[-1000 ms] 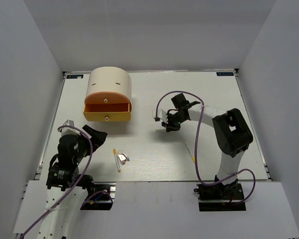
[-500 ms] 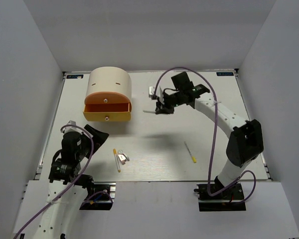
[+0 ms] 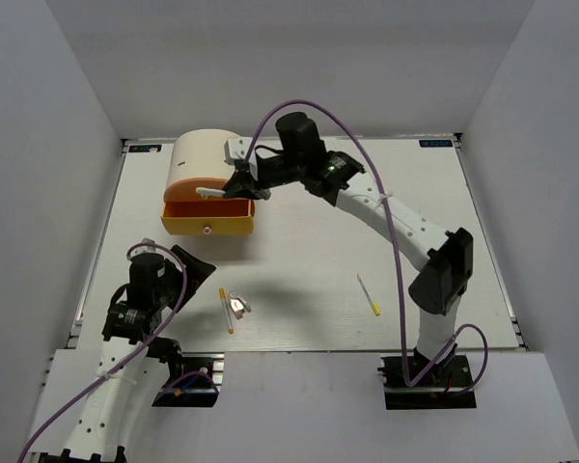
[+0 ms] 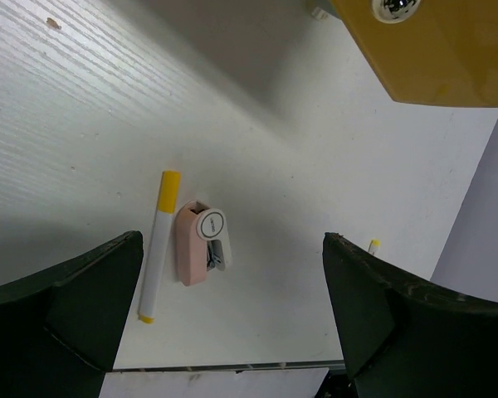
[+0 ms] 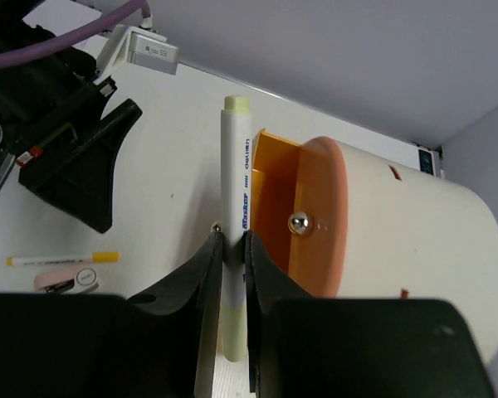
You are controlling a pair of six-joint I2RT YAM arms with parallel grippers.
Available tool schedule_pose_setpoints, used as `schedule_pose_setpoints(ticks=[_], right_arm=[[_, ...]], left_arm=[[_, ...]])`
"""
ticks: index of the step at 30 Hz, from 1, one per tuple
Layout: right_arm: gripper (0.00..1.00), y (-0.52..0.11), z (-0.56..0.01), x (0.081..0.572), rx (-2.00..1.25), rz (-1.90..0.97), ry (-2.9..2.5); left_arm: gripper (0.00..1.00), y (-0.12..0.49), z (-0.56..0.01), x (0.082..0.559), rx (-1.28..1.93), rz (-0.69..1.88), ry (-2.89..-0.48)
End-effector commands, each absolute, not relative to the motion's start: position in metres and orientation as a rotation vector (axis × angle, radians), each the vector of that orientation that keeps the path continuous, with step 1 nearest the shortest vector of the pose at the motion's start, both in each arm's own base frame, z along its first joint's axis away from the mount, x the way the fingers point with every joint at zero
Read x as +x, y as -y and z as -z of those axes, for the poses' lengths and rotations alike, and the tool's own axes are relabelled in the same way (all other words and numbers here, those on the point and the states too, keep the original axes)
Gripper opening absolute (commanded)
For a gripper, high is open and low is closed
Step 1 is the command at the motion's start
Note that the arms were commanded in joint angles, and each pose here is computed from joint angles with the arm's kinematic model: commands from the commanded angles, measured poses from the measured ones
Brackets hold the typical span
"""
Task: Sort the stationery into containers
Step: Place the pen in the storage box.
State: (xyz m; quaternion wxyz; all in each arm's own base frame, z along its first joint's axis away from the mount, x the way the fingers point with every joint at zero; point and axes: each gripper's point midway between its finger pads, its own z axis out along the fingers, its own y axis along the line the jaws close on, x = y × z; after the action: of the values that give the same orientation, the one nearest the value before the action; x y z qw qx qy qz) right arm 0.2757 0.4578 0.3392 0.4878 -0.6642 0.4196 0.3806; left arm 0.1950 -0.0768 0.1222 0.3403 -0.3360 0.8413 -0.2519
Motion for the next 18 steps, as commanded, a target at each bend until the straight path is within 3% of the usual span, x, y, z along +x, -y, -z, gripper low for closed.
schedule_pose_setpoints(ticks=[1, 18], right_arm=[[0.0, -0.488, -0.353, 0.275, -1.572, -0.958, -0.917], [0.0, -0.519, -0.278, 0.304, -1.592, -0.832, -0.92]], left_arm=[[0.99, 0.079, -0.125, 0.197, -0.877, 0.687, -2.17], [0.99, 0.081, -0.118, 0.196, -0.882, 0.689, -2.19]])
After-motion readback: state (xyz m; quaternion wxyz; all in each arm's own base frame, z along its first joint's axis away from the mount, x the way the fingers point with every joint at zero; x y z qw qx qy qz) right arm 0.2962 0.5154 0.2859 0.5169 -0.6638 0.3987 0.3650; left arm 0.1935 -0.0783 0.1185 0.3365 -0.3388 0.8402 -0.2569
